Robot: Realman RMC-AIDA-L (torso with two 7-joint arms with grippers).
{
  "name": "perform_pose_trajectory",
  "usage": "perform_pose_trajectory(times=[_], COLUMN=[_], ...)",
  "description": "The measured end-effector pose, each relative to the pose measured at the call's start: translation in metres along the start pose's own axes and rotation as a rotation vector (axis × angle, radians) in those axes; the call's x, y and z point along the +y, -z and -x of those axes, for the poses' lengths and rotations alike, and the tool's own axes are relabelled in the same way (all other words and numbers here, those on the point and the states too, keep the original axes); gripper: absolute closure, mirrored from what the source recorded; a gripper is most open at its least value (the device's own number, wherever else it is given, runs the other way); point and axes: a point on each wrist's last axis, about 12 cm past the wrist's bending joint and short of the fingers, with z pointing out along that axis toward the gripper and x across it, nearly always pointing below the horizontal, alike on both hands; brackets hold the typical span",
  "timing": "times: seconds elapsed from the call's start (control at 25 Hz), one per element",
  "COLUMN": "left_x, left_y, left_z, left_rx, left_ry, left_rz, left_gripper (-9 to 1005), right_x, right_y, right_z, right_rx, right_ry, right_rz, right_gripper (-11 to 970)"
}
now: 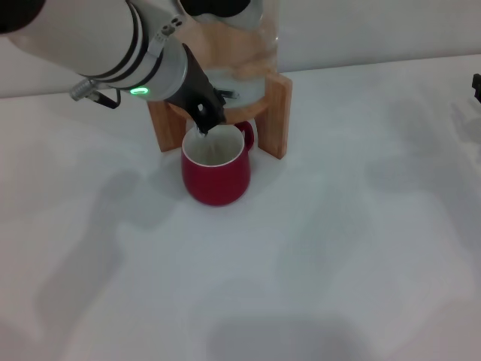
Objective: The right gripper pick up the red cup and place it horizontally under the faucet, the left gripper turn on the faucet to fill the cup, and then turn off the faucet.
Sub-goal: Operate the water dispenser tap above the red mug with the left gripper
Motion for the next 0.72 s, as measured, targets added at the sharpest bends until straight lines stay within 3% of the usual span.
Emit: perform_pose_trajectory(times=[0.36,0.72], left_x=[-0.0094,-0.0061], left_y=[-0.0016,-0.0015], left_z=[0.0031,0.0027], left_rx=[-0.001,-0.002], left_ry=[-0.042,-0.036], left_rz=[-0.025,-0.011], left_gripper=[954,954], right_x=[-0.0001,0.0001], right_y=[-0.0002,-0.0005], right_z=[0.0002,0.0005], right_rx=[0.0,-0.001], right_ry=[-0.001,0.0], right_rz=[-0.001,-0.001], right_gripper=[652,652])
